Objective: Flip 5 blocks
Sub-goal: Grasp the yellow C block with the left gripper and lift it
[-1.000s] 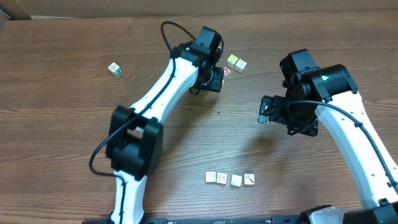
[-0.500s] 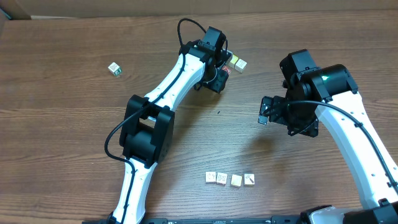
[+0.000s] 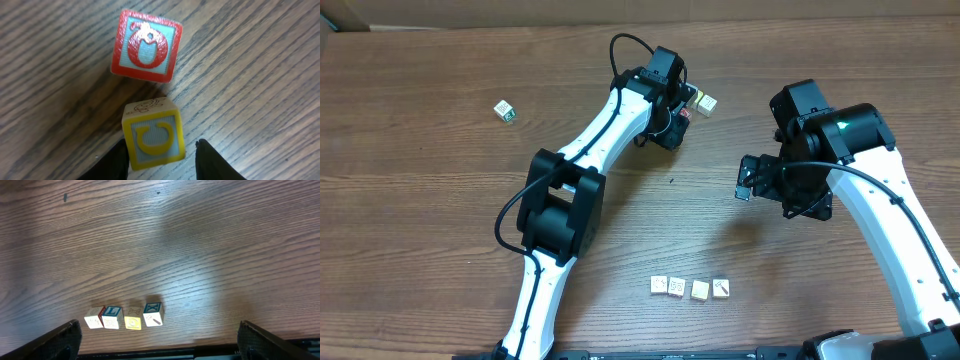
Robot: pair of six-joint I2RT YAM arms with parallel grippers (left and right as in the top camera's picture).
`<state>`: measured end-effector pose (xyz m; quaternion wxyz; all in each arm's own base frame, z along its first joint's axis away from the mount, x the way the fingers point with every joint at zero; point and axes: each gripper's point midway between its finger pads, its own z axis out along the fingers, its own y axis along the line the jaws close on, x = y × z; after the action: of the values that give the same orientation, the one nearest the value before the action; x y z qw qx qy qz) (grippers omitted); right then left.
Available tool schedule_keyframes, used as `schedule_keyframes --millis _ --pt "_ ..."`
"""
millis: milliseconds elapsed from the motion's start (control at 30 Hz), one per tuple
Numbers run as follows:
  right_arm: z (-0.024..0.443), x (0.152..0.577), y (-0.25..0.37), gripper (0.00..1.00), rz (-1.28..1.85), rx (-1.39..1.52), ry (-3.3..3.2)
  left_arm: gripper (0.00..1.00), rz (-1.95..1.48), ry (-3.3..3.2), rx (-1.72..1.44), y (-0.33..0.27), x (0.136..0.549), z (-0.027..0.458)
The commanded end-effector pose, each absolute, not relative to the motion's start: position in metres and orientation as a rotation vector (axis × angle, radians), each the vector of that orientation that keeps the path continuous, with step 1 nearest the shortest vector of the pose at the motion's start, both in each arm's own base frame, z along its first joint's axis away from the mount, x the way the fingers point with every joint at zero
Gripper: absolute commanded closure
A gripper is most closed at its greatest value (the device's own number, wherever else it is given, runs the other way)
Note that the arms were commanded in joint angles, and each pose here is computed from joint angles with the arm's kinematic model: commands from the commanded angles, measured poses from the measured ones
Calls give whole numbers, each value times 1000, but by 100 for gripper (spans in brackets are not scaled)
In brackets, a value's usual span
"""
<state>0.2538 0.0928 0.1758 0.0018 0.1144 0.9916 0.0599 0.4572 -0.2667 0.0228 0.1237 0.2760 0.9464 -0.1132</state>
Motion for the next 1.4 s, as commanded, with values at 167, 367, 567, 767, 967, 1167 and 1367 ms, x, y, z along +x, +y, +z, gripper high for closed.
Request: schedule_keyframes --millis 167,367,567,767,967,1167,1367 --pt "189 257 92 0 209 346 3060 64 -371 2749 811 -278 460 21" --pt "189 256 92 0 206 347 3065 55 -379 2739 780 -280 464 24" --pt "189 256 92 0 206 347 3065 66 -382 2730 771 -282 466 25" --pt "189 256 92 0 206 347 3064 73 -377 2738 752 -281 466 24" --pt "189 257 92 0 207 347 3063 82 -288 2804 646 -265 467 33" --pt "190 262 91 0 199 344 3040 96 -185 2905 526 -236 456 80" --pt "190 263 89 0 174 344 3032 96 -108 3043 491 -213 418 100"
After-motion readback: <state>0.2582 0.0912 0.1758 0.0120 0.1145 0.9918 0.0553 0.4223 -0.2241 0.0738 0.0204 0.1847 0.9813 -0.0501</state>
